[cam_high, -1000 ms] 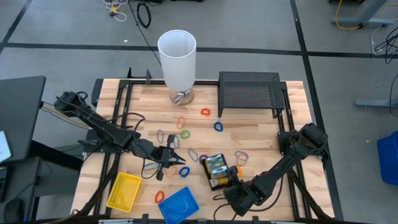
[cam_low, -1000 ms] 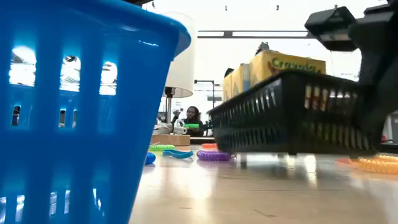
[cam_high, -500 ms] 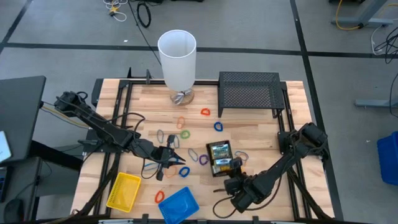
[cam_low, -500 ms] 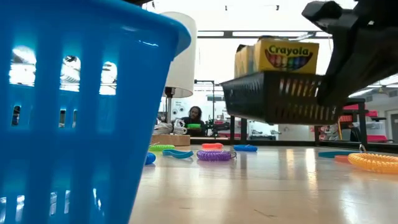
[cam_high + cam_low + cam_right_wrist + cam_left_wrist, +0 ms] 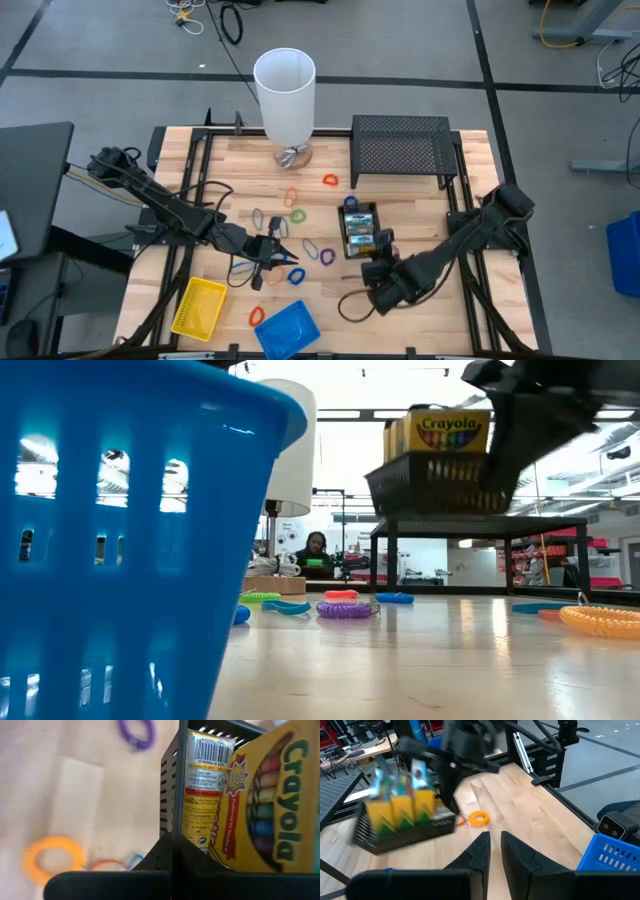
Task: Pick & Place Office Desk Supplies
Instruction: Put the black bin on the shelf
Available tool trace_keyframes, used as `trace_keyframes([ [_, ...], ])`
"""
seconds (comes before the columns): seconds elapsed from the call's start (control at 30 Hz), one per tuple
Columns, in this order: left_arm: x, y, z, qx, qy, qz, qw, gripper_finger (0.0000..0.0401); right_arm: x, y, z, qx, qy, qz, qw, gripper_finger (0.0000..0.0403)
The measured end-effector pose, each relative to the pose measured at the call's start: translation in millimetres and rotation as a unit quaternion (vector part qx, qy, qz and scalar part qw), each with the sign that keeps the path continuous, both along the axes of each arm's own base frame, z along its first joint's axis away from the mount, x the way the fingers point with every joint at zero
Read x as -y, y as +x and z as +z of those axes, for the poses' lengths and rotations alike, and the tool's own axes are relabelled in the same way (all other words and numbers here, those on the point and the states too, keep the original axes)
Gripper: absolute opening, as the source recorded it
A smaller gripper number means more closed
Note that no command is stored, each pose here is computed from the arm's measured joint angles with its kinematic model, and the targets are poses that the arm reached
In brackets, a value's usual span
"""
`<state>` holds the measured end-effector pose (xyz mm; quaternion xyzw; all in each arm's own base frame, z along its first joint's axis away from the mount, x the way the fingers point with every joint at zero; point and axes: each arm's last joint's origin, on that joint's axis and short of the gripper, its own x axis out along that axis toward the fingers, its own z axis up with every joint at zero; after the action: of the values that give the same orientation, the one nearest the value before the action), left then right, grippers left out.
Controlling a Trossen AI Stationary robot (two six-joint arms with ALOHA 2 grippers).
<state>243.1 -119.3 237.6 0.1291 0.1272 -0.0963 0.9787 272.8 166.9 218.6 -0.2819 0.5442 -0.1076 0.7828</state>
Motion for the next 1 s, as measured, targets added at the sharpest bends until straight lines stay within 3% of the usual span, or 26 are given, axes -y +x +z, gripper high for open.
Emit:
trace_keyframes([
  [0.3,0,0,1,0.005,0.001,-0.001,1.000,0.0053,63,-9,54,0.029,-0.002,-0.055,0.998,0.0002],
  [0.6,0,0,1,0.009,0.011,-0.004,1.000,0.0053,129,-27,90,0.014,-0.016,-0.088,0.996,0.0002],
  [1.0,0,1,3,0.020,0.023,-0.008,0.999,0.0053,192,-66,114,-0.030,0.070,-0.130,0.989,0.0002],
])
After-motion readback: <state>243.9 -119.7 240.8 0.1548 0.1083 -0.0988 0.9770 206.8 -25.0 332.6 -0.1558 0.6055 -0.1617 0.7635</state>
